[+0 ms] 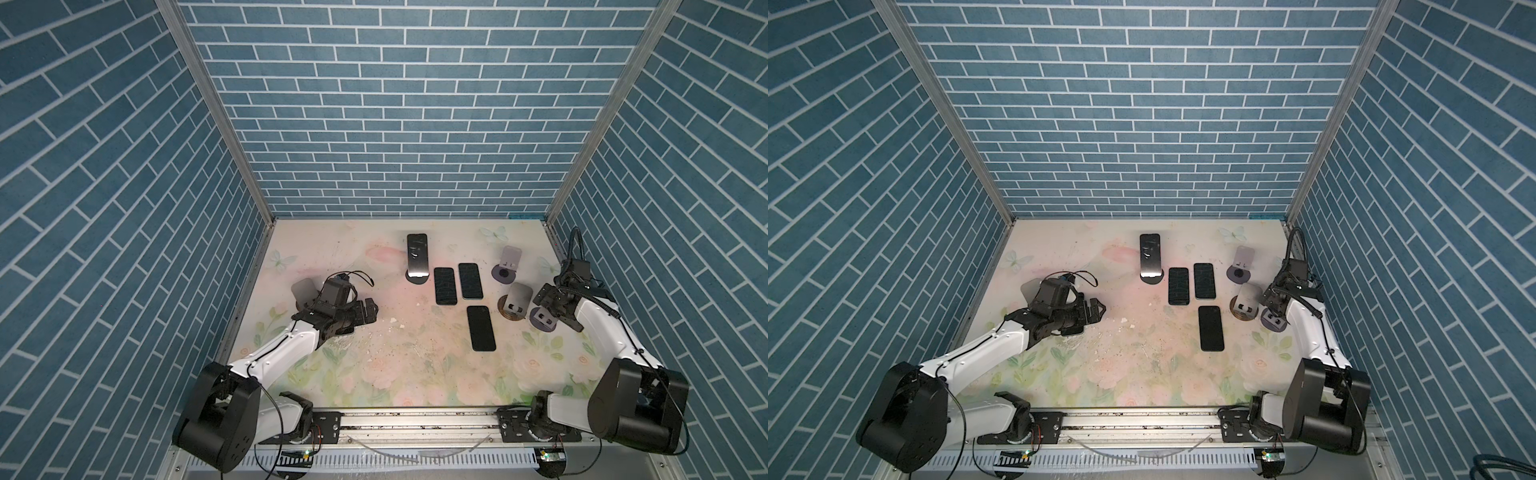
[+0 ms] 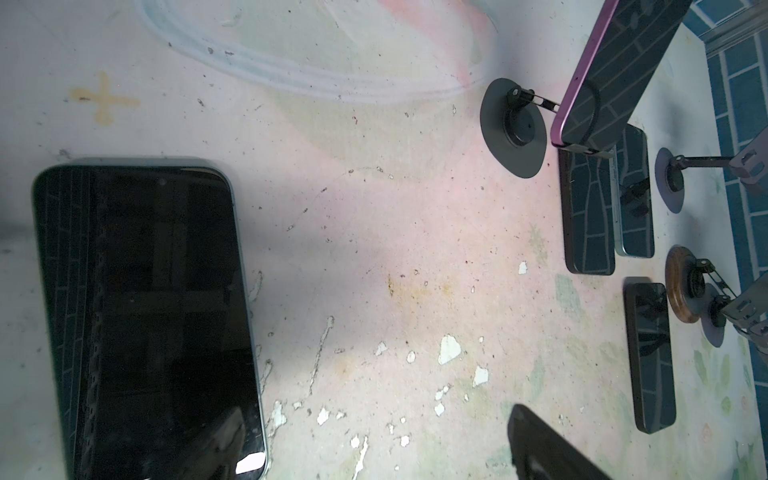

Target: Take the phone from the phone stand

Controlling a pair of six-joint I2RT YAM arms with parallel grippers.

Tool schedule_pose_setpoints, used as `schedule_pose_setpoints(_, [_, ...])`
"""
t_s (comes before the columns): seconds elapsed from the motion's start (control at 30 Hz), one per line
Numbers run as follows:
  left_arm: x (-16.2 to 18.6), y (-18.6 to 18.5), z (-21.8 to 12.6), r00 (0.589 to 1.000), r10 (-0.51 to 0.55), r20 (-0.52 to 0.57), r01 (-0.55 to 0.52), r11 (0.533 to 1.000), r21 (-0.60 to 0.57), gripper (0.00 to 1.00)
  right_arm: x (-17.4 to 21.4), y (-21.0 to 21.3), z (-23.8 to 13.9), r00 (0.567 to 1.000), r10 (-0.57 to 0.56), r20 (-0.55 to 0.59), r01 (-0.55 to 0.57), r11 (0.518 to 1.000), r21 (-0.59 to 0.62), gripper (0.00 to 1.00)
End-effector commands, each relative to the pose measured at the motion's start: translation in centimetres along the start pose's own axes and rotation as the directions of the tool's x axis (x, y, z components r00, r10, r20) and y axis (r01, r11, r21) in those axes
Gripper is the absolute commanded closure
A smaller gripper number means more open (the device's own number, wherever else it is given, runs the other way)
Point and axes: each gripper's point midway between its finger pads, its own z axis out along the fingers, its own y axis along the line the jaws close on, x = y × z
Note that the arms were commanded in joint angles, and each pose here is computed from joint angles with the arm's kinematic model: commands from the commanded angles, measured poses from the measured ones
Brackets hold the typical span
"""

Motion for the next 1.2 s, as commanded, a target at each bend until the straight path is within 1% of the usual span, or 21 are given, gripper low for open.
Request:
schedule_pose_setpoints(0.0, [-0.9,-0.7,-0.3,0.999,0.021,0.024,-0.021,1.000,0.011,0.00,0.2,-1.1,-1.7,1.000,0.000,0.019,0.000,1.000,0.027,0.05])
schedule_pose_setpoints(0.13, [-1.3,-0.9,-0.4,0.999,0.021,0.034,-0.021,1.000,0.012,0.00,-0.4,-0.6,-3.7,0.998,0.003,0.065,-0.001,1.000,-0.027,0.05])
schedule_pose_setpoints(0.23, [-1.7,-1.0,-0.5,0.999,0.020,0.040,-0.021,1.000,0.012,0.00,-0.7,1.0,-5.7,0.995,0.001,0.100,0.013,0.991,-0.135,0.05])
schedule_pose_setpoints(0.33, [-2.1,-1.4,-0.7,0.999,0.021,0.049,-0.021,1.000,0.017,0.00,-1.1,3.2,-8.0,0.989,-0.009,0.151,0.048,0.964,-0.260,0.05])
schedule_pose_setpoints(0.43, [-2.6,-1.9,-0.8,0.998,0.028,0.056,-0.029,0.999,0.017,0.00,-1.1,6.0,-10.2,0.982,-0.028,0.189,0.102,0.913,-0.395,0.05])
schedule_pose_setpoints(0.5, [-3.0,-2.4,-0.8,0.997,0.040,0.060,-0.040,0.999,0.013,0.00,-0.7,7.8,-11.3,0.979,-0.050,0.199,0.141,0.870,-0.473,0.04])
schedule_pose_setpoints(0.67, [-4.1,-4.0,-0.6,0.996,0.075,0.056,-0.075,0.997,0.000,0.00,1.1,12.2,-12.8,0.975,-0.132,0.181,0.218,0.751,-0.624,0.01])
schedule_pose_setpoints(0.77, [-5.1,-5.2,-0.6,0.992,0.112,0.059,-0.111,0.994,-0.018,0.00,2.7,14.0,-12.8,0.964,-0.202,0.173,0.266,0.702,-0.661,0.01])
schedule_pose_setpoints(0.87, [-6.4,-6.2,-0.5,0.988,0.140,0.062,-0.138,0.990,-0.044,0.00,3.7,15.0,-12.7,0.949,-0.260,0.178,0.310,0.676,-0.669,0.01])
schedule_pose_setpoints(1.0, [-8.4,-8.1,0.0,0.981,0.180,0.067,-0.176,0.982,-0.066,0.00,4.6,15.2,-12.5,0.940,-0.290,0.181,0.334,0.662,-0.671,0.01])
schedule_pose_setpoints(1.17, [-9.8,-10.8,1.6,0.975,0.214,0.060,-0.210,0.975,-0.067,0.00,5.2,15.0,-12.0,0.939,-0.287,0.188,0.336,0.660,-0.672,0.01])
